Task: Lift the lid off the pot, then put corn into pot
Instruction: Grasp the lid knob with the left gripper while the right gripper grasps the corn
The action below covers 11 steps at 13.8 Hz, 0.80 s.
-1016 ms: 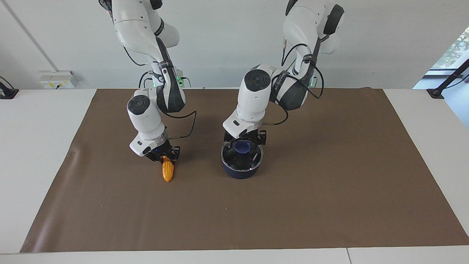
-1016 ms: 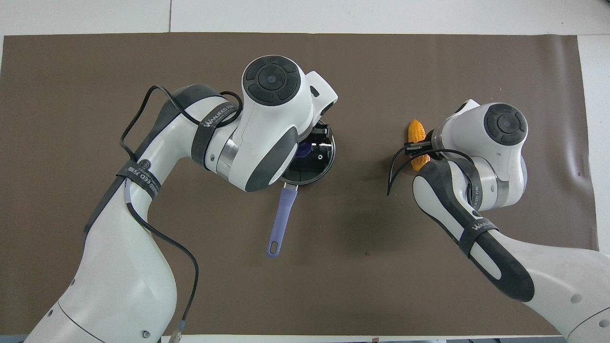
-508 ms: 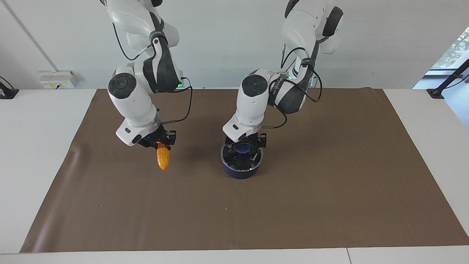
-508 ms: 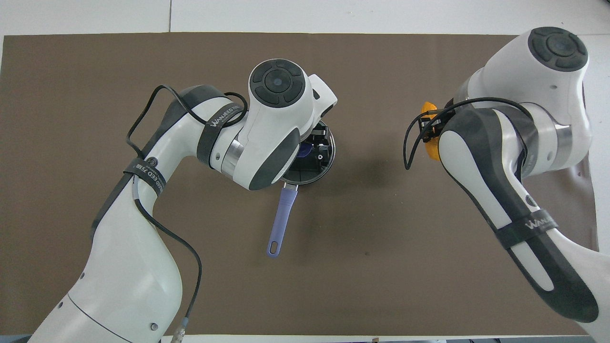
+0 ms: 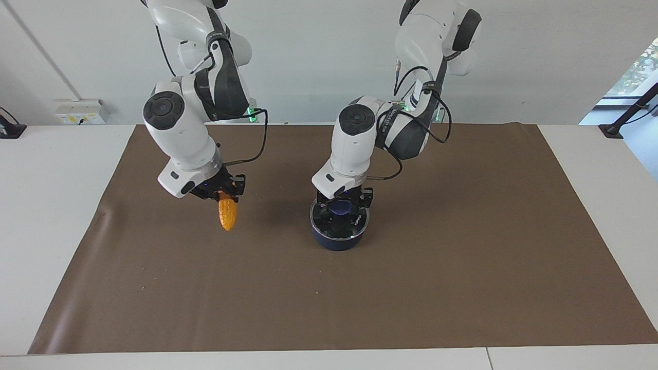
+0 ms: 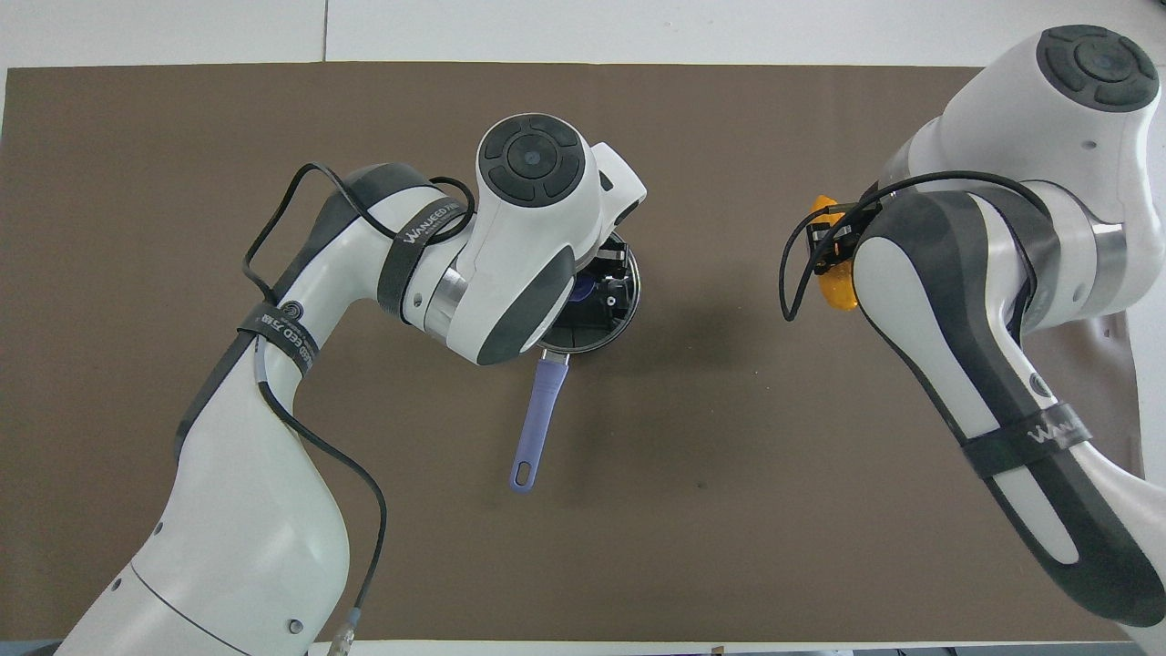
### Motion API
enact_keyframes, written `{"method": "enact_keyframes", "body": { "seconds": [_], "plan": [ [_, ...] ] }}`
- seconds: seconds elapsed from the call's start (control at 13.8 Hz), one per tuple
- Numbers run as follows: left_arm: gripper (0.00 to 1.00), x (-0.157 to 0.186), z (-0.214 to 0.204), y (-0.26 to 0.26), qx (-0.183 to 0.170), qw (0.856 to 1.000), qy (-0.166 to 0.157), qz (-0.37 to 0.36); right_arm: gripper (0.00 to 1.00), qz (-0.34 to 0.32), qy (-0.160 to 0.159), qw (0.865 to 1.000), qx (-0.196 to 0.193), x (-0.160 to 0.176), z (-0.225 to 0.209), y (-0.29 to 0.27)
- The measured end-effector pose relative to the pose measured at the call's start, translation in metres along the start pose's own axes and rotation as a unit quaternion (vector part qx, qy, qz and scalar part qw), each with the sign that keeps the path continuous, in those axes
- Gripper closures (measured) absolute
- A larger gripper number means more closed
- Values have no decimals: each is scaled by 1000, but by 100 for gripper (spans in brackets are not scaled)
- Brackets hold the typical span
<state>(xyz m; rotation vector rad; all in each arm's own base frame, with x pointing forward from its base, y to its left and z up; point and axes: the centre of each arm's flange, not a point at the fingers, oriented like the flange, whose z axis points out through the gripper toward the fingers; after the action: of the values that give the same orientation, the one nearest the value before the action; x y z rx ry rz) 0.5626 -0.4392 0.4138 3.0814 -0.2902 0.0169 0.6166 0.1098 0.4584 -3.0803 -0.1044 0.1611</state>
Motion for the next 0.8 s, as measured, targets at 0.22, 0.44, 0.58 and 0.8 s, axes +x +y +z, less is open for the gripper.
{"method": "enact_keyframes", "body": {
  "seconds": [0.22, 0.44, 0.58, 0.8],
  "plan": [
    [33, 0, -1, 1, -1, 1000, 2, 1, 59, 0, 0, 1000, 0, 0, 0, 0],
    [33, 0, -1, 1, -1, 1000, 1, 1, 59, -1, 0, 1000, 0, 0, 0, -1],
    [33, 0, -1, 2, -1, 1000, 1, 0, 59, -3, 0, 1000, 0, 0, 0, -4],
    [33, -2, -6, 5, -7, 1000, -2, -8, 59, -12, 2, 1000, 0, -3, 1, -26]
  ]
}}
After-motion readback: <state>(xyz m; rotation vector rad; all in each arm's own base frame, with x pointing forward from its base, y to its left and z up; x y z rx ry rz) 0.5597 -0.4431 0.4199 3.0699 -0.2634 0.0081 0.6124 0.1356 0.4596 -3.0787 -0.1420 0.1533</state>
